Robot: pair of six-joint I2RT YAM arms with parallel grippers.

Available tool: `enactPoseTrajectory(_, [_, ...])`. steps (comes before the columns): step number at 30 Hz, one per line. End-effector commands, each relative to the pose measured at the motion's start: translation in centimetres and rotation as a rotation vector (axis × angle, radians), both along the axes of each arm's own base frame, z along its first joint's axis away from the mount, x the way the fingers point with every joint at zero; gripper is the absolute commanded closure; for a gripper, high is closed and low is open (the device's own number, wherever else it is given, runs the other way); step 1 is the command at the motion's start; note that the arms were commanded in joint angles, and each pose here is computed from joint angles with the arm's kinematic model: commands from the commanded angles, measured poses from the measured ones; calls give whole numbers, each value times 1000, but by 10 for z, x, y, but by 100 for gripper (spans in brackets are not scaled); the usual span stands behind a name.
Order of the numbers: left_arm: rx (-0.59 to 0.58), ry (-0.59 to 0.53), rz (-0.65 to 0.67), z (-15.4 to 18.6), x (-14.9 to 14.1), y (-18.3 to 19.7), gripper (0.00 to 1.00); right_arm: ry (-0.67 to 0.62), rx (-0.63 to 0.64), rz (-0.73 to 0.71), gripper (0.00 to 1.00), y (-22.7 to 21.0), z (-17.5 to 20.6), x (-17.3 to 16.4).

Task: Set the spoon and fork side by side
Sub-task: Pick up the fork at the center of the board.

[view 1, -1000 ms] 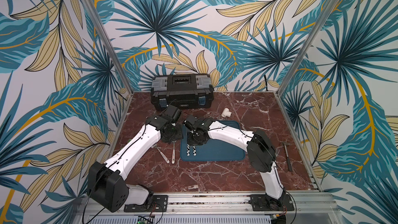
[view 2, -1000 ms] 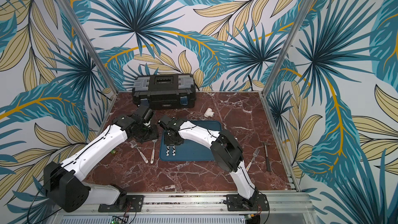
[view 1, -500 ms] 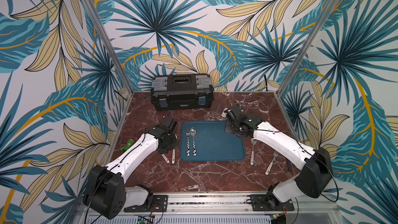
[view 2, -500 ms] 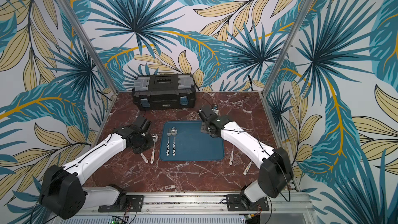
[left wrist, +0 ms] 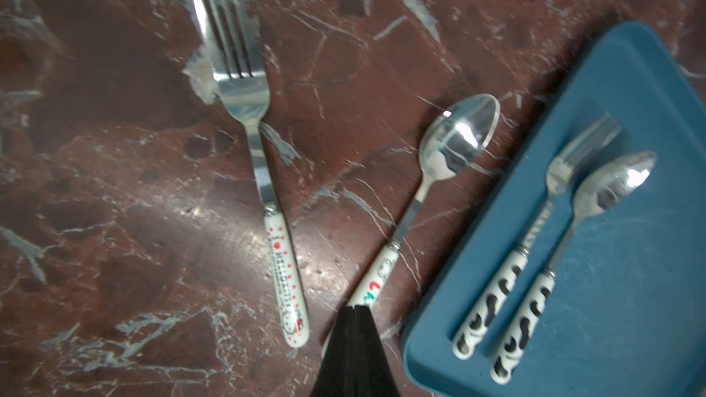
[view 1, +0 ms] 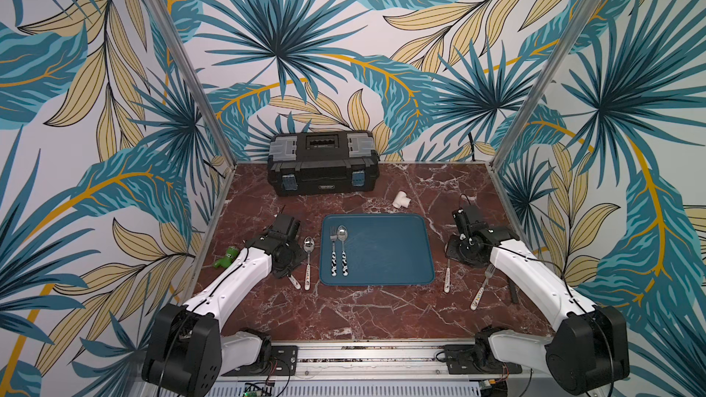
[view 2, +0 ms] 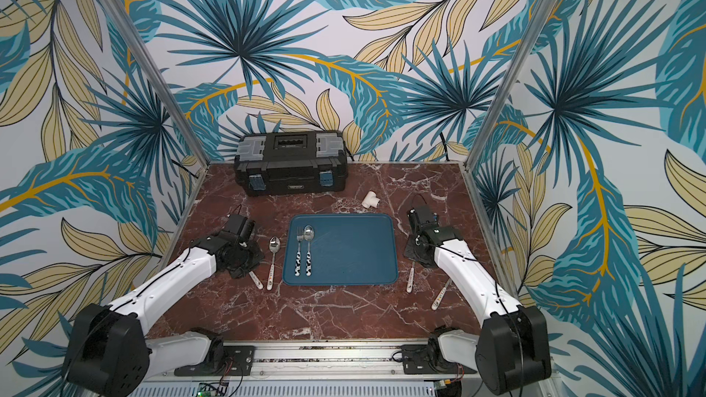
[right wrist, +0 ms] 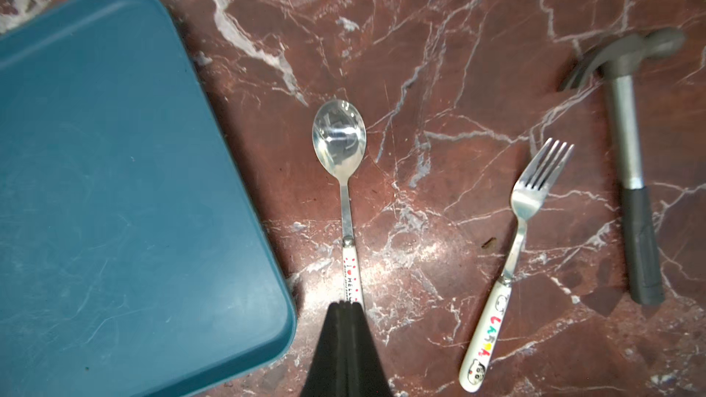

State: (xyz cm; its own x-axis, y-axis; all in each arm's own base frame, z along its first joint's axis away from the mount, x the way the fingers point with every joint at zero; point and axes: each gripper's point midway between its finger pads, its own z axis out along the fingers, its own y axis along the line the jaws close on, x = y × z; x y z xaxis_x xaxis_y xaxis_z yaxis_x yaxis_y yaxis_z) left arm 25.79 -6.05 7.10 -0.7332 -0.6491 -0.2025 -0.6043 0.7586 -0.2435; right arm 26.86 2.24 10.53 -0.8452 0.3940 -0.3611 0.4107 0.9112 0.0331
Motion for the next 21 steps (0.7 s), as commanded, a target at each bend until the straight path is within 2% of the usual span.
enactPoseTrajectory(1, [4,141,51,-22,-15,12,97,41,21,17,83,5,-6,-3])
enactPoseTrajectory(4, [-14,219,50,-38,-18,10,94,37,32,27,75,7,-7,-1])
enactPoseTrajectory(7, [-56,249,57,-51,-19,3,90,37,46,36,69,10,-9,0])
enactPoseTrajectory(9, [-55,250,74,-54,-20,4,83,60,45,40,66,11,-13,-1])
enactPoseTrajectory(17, [-31,270,88,-52,-27,9,69,67,58,51,62,14,-17,3])
enactPoseTrajectory(21, [-32,234,80,-41,-24,9,60,63,55,54,62,15,-18,5])
